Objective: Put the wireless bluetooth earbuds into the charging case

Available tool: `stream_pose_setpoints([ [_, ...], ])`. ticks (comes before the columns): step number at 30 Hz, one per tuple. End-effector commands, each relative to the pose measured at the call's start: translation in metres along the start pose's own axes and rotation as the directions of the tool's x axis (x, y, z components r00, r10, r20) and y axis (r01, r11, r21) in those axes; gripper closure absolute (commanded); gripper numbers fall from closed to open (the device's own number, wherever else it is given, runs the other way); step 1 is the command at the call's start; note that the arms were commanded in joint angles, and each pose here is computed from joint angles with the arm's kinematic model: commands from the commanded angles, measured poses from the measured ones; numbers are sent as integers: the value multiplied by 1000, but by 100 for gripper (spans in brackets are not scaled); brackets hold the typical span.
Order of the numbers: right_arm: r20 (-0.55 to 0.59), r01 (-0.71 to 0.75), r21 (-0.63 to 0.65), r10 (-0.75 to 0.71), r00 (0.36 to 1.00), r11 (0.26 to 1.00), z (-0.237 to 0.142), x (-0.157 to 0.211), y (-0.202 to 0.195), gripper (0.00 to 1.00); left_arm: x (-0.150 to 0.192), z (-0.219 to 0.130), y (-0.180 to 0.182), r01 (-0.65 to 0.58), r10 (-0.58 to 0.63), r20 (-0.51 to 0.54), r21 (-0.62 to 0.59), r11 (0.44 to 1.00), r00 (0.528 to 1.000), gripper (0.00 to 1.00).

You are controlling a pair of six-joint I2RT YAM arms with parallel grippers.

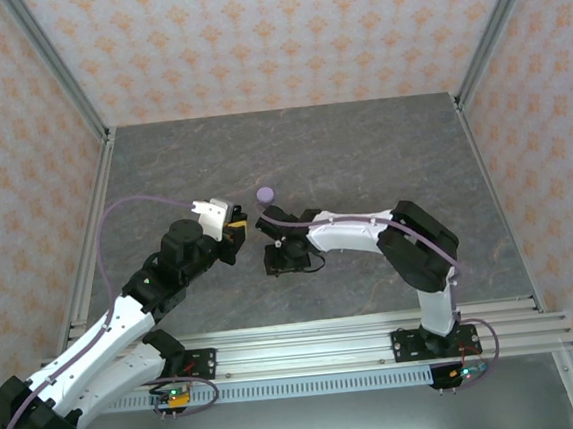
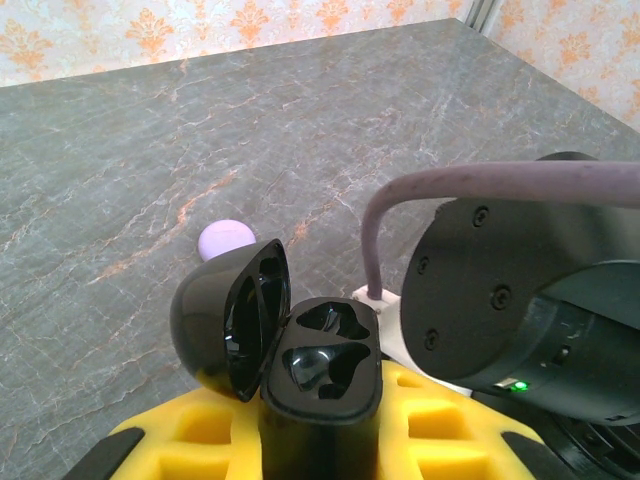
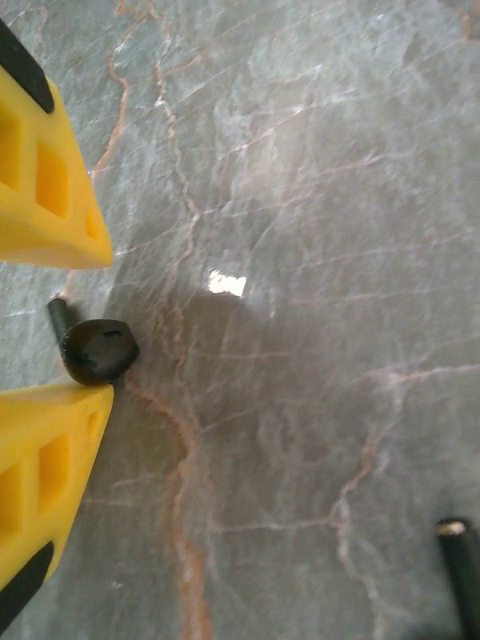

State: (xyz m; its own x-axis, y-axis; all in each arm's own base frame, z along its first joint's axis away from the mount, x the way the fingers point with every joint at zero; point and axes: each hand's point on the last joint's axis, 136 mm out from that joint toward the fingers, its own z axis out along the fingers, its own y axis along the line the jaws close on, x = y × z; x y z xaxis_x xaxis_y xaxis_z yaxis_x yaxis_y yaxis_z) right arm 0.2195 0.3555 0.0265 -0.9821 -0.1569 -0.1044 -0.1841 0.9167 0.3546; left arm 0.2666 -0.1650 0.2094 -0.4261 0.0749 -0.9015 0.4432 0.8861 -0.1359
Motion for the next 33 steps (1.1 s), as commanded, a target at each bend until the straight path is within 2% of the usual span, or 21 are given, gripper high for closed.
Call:
stream_pose_setpoints([
  [1, 18, 20, 42, -21, 1000, 999, 1, -6, -1, 66, -3, -4, -1, -17, 17, 9, 0, 1000, 1000, 85],
  [11, -19, 77, 103, -75, 997, 992, 10, 1, -3, 69, -2, -3, 0, -13, 13, 9, -8, 1000, 1000, 85],
  [17, -30, 108, 189, -104, 994, 976, 16, 6, -11, 70, -2, -5, 1, -12, 12, 11, -14, 1000, 1000, 85],
  [26, -14, 105, 301, -106, 994, 948, 21, 6, -29, 79, 0, -6, 6, -12, 12, 8, -35, 999, 1000, 85],
  [33, 28, 81, 279, -92, 995, 957, 8, -3, -34, 81, 1, -5, 5, -12, 12, 2, -31, 999, 1000, 85],
])
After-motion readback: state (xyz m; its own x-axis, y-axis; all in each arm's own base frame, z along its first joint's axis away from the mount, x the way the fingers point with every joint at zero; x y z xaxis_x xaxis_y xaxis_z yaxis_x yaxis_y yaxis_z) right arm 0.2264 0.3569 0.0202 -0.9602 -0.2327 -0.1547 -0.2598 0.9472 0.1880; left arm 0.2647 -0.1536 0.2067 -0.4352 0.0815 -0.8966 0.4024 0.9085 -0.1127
